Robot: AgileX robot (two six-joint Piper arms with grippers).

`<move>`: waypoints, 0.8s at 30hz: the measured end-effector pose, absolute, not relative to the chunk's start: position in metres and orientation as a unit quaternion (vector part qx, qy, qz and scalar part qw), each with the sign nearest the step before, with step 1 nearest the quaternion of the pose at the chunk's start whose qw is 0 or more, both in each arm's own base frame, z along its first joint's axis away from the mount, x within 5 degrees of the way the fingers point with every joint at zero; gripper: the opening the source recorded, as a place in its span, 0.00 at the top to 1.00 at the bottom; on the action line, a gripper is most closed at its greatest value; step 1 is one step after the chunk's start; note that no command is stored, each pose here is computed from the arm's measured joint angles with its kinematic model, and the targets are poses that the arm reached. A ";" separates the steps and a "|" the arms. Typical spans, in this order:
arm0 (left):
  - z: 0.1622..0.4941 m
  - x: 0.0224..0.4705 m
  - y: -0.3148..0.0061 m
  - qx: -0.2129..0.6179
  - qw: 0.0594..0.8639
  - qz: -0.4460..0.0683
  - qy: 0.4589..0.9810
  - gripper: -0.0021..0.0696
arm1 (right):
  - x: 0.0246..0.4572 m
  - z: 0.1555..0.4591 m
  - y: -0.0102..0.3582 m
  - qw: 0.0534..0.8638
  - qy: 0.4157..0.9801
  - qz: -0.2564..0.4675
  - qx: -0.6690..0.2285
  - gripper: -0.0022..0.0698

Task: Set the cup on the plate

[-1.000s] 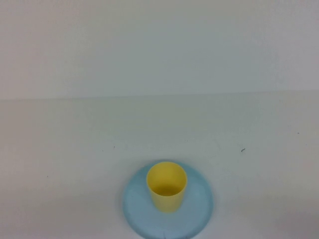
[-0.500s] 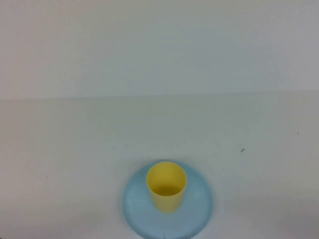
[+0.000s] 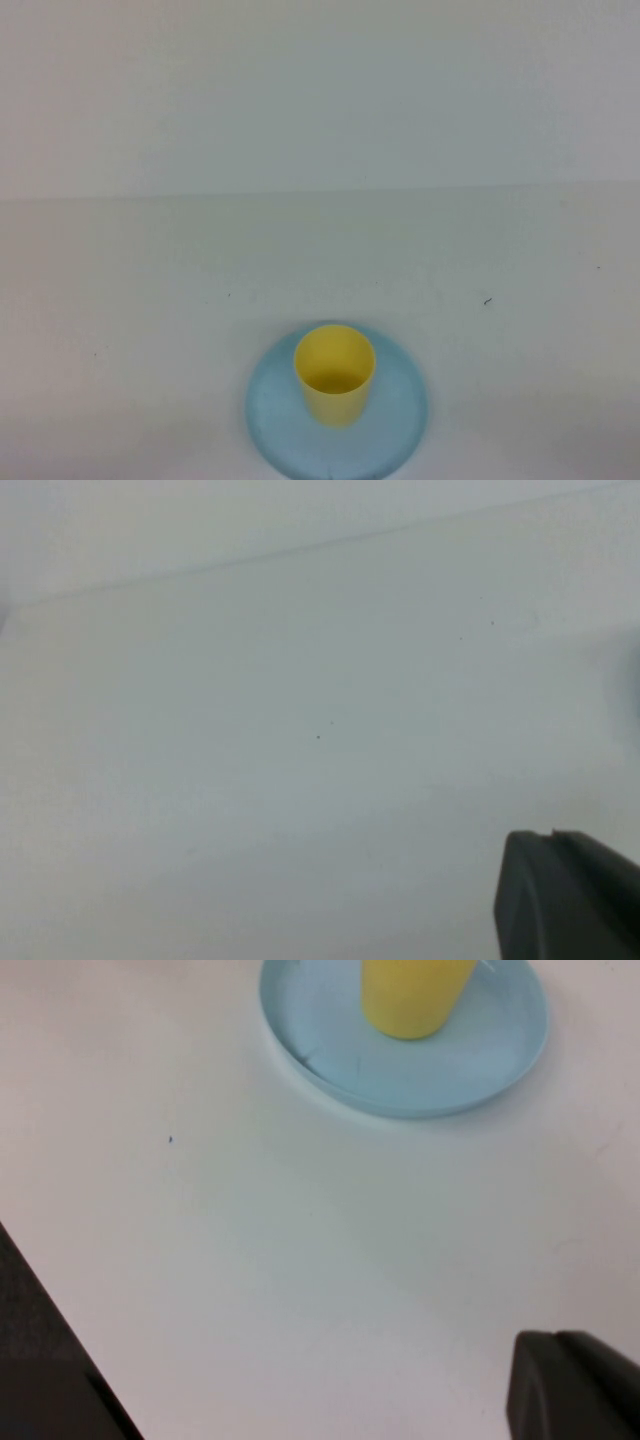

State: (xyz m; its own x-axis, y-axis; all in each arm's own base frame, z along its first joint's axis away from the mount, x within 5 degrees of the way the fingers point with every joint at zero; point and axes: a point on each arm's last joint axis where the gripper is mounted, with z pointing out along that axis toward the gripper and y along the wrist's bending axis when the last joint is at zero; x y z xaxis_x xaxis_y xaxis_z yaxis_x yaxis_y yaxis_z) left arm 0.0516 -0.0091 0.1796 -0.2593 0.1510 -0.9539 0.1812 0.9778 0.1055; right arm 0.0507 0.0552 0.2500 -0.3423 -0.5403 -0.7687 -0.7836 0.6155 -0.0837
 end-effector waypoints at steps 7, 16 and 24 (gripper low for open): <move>0.180 0.052 -0.008 0.094 0.600 -0.005 0.795 0.97 | 0.051 0.250 0.055 0.400 0.805 0.152 -0.411 0.97; 0.179 0.052 -0.008 0.094 0.599 -0.005 0.795 0.97 | 0.051 0.250 0.055 0.400 0.805 0.152 -0.411 0.97; 0.179 0.052 -0.008 0.094 0.599 -0.005 0.795 0.97 | 0.050 0.251 0.054 0.406 0.801 0.150 -0.414 0.97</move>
